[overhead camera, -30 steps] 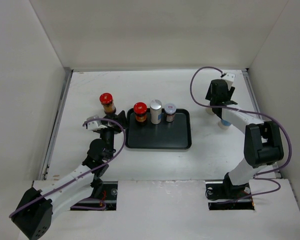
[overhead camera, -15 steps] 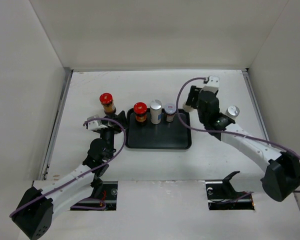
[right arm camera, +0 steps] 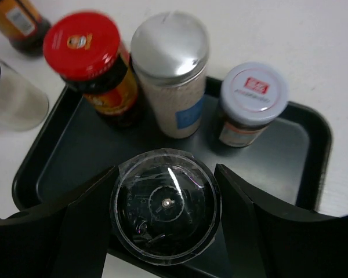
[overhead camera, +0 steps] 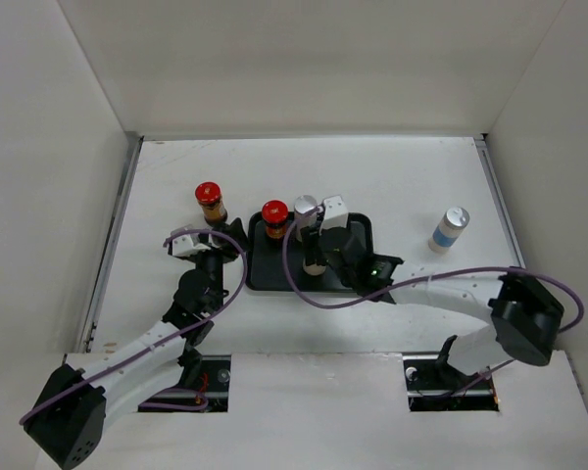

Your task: Organize the condiment bottles

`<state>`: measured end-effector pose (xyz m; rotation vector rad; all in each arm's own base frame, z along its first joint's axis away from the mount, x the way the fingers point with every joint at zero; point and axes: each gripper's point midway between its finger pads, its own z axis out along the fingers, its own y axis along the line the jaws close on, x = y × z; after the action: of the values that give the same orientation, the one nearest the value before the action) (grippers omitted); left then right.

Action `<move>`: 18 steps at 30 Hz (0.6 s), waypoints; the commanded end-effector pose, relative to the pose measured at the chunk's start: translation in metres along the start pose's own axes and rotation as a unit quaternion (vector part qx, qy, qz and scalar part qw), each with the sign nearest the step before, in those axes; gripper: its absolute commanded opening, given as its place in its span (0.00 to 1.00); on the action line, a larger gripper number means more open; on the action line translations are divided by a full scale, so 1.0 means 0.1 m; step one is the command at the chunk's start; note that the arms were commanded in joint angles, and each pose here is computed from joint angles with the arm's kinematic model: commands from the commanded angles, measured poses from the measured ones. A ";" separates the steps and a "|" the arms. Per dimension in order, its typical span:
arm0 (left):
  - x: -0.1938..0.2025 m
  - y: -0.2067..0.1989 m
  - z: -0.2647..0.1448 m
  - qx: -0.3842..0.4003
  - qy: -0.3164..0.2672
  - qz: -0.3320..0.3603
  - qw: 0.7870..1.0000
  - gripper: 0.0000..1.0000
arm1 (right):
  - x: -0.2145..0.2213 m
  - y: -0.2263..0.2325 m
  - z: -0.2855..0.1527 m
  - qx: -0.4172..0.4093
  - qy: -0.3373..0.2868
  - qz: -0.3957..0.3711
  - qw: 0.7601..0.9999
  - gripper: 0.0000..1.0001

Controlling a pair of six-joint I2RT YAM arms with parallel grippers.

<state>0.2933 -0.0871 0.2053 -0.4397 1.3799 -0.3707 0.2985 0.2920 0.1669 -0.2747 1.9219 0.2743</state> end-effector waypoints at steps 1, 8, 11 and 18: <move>-0.12 0.02 0.04 -0.015 -0.018 -0.005 1.000 1.00 | -0.39 0.33 0.07 -0.037 -0.059 0.052 0.996 0.54; -0.11 0.16 0.08 -0.055 -0.015 0.017 0.998 1.00 | -0.20 0.46 0.12 -0.042 -0.047 0.032 0.997 0.73; -0.17 0.22 0.08 -0.080 -0.018 0.027 0.996 1.00 | -0.34 0.40 -0.02 -0.045 -0.066 0.041 0.996 0.95; -0.17 0.15 0.09 -0.073 -0.013 0.025 0.997 1.00 | -0.74 -0.69 -0.39 0.079 -0.133 0.085 0.984 1.00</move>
<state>0.2967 -0.0624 0.1907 -0.5107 1.4404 -0.1980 0.2941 0.2795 0.2113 -0.1831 1.7935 0.3596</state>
